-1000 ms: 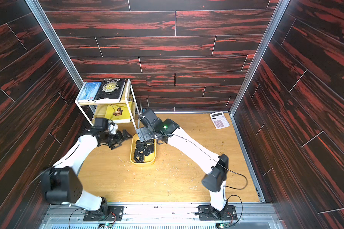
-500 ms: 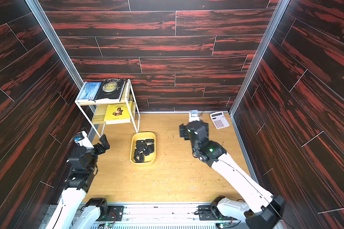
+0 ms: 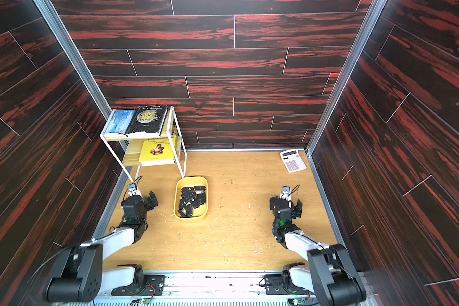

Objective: Place the car key into the storage box
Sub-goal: Reset both arms

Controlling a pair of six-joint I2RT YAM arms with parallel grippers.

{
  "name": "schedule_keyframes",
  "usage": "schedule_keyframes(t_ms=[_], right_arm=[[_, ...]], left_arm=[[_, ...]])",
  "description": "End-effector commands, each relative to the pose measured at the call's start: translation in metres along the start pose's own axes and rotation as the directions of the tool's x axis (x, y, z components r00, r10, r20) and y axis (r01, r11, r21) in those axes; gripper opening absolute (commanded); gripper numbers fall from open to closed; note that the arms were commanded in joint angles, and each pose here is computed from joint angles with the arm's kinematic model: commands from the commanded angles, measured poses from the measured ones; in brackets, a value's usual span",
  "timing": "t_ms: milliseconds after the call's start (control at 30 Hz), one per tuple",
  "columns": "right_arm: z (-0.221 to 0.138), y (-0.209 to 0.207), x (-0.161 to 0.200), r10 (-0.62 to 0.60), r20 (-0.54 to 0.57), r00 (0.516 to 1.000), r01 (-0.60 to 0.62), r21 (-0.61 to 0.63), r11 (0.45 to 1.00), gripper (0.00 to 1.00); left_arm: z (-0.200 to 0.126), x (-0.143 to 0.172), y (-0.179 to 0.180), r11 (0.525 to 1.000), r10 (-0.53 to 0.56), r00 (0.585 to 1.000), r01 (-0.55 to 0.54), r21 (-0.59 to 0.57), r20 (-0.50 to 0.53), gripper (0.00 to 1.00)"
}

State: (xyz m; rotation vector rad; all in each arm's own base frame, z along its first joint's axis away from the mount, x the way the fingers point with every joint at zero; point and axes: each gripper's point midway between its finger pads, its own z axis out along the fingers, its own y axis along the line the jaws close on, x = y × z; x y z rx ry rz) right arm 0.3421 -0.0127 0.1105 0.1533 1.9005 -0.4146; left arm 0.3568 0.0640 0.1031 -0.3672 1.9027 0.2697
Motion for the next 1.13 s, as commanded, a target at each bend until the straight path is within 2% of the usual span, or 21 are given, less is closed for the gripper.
schedule_keyframes(t_ms=[0, 33, 100, 133, 167, 200, 233, 300, 333, 400, 433, 533, 633, 700, 767, 1100], right_arm=[[0.002, 0.009, -0.039, 0.067, 0.199, 0.978, -0.059, -0.046, 0.997, 0.99], [0.003, 0.008, -0.044, 0.045, 0.24, 0.97, -0.039, -0.031, 0.999, 0.99], [0.004, 0.017, -0.052, 0.053, 0.279, 0.959, -0.029, -0.09, 0.996, 0.99], [0.007, 0.022, -0.053, 0.057, 0.272, 0.961, -0.027, -0.111, 0.993, 0.99], [0.008, 0.028, -0.051, 0.092, 0.259, 0.961, -0.055, -0.146, 0.988, 0.99], [0.004, 0.039, -0.045, 0.084, 0.275, 0.958, -0.02, -0.225, 0.974, 0.99], [0.002, 0.039, -0.037, 0.077, 0.296, 0.952, -0.008, -0.226, 0.974, 0.99], [-0.019, 0.022, -0.052, 0.13, 0.455, 0.881, -0.045, -0.192, 0.98, 0.99], [-0.019, 0.026, -0.052, 0.121, 0.445, 0.887, -0.038, -0.191, 0.981, 0.99], [0.005, 0.038, -0.041, 0.093, 0.302, 0.949, -0.029, -0.208, 0.978, 0.99], [0.009, 0.04, -0.037, 0.087, 0.276, 0.957, -0.025, -0.219, 0.975, 0.99], [-0.002, 0.029, -0.044, 0.104, 0.359, 0.927, -0.042, -0.177, 0.983, 0.99], [-0.009, 0.031, -0.045, 0.092, 0.374, 0.923, -0.022, -0.186, 0.982, 0.99], [0.005, 0.031, -0.044, 0.088, 0.336, 0.938, -0.041, -0.144, 0.989, 0.99], [0.013, 0.027, -0.04, 0.103, 0.29, 0.951, -0.07, -0.122, 0.99, 0.99], [0.016, 0.028, -0.04, 0.1, 0.29, 0.952, -0.066, -0.125, 0.99, 0.99]], left_arm=[[0.003, -0.018, 0.009, 0.995, -0.087, 0.986, 0.093, -0.036, 0.144, 1.0], [0.008, -0.008, 0.005, 0.996, -0.08, 0.989, 0.082, -0.016, 0.125, 1.0], [0.017, -0.017, 0.0, 0.998, -0.062, 0.978, 0.065, -0.009, 0.199, 1.0], [0.021, -0.015, -0.005, 0.998, -0.055, 0.985, 0.054, 0.011, 0.164, 1.0], [0.024, -0.008, -0.006, 0.999, -0.046, 0.996, 0.046, 0.0, 0.077, 1.0], [0.027, -0.005, -0.005, 0.999, -0.041, 0.999, 0.041, -0.015, 0.023, 1.0], [0.029, -0.006, -0.003, 0.999, -0.047, 0.998, 0.048, -0.025, 0.035, 1.0], [0.028, -0.015, 0.0, 0.998, -0.058, 0.989, 0.063, -0.032, 0.135, 1.0], [0.028, -0.013, -0.001, 0.998, -0.057, 0.991, 0.061, -0.024, 0.12, 1.0], [0.03, -0.008, -0.004, 0.999, -0.047, 0.997, 0.048, -0.018, 0.063, 1.0], [0.03, -0.008, -0.004, 0.999, -0.046, 0.997, 0.047, -0.017, 0.063, 1.0], [0.03, -0.015, -0.002, 0.998, -0.05, 0.992, 0.053, -0.026, 0.119, 1.0], [0.03, -0.01, -0.005, 0.999, -0.045, 0.995, 0.046, -0.01, 0.087, 1.0], [0.03, -0.014, -0.002, 0.998, -0.049, 0.992, 0.052, -0.023, 0.113, 1.0], [0.03, -0.011, -0.005, 0.999, -0.048, 0.994, 0.049, -0.012, 0.095, 1.0], [0.03, -0.013, -0.003, 0.998, -0.049, 0.993, 0.052, -0.021, 0.109, 1.0]])
